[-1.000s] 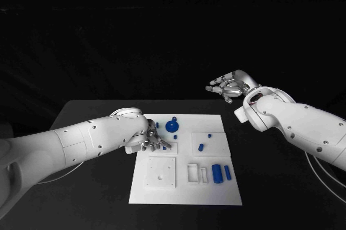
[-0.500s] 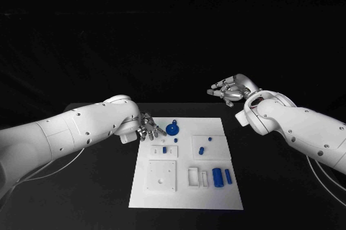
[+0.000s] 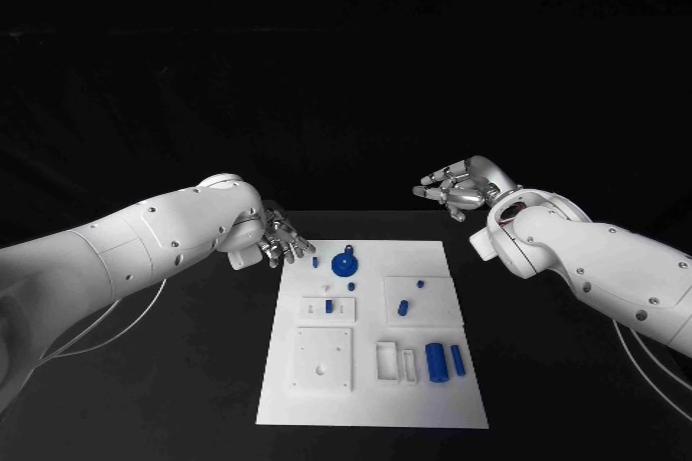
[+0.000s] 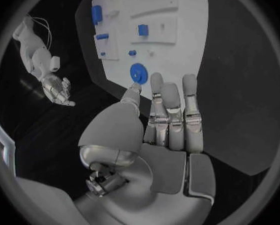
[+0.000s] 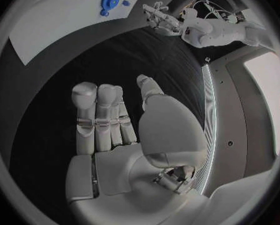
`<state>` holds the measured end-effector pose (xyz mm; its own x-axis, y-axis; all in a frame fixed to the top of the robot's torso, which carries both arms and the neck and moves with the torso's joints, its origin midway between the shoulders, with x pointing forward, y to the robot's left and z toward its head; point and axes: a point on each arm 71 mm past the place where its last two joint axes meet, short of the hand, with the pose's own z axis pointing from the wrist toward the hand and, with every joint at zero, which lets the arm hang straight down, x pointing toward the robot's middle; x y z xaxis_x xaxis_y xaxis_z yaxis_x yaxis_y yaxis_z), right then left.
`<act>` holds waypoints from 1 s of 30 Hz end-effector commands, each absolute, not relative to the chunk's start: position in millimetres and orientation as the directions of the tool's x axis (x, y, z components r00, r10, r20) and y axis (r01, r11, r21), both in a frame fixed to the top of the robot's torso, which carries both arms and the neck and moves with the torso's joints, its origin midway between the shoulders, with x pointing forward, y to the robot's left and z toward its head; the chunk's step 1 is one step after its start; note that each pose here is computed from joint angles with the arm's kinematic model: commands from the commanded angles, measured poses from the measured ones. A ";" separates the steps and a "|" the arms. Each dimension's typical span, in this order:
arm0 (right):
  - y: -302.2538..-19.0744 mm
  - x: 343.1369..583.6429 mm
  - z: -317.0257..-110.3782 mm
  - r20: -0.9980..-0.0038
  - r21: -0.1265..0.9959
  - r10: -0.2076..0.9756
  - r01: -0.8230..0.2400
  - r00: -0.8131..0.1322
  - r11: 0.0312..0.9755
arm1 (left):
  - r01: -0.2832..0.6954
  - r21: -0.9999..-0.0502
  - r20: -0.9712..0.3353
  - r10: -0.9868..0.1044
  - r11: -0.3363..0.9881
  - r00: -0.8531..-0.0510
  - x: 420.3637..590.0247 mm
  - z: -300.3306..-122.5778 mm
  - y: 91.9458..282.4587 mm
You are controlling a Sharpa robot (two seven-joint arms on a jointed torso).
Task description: Assemble the parts on the task board
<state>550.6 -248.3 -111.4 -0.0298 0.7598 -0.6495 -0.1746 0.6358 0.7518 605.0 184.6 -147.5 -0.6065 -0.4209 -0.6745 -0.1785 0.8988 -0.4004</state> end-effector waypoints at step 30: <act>-235.2 545.9 -105.9 -0.641 0.757 0.766 -0.201 -0.041 0.622 | -0.105 -0.321 -0.774 -0.324 0.941 -0.545 627.6 -155.9 174.9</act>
<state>546.2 -236.0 -107.1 -0.0447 0.7661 -0.6412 -0.1962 0.6226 0.7576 626.8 177.9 -157.3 -0.5532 -0.3441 -0.7587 -0.1368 0.9359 -0.3247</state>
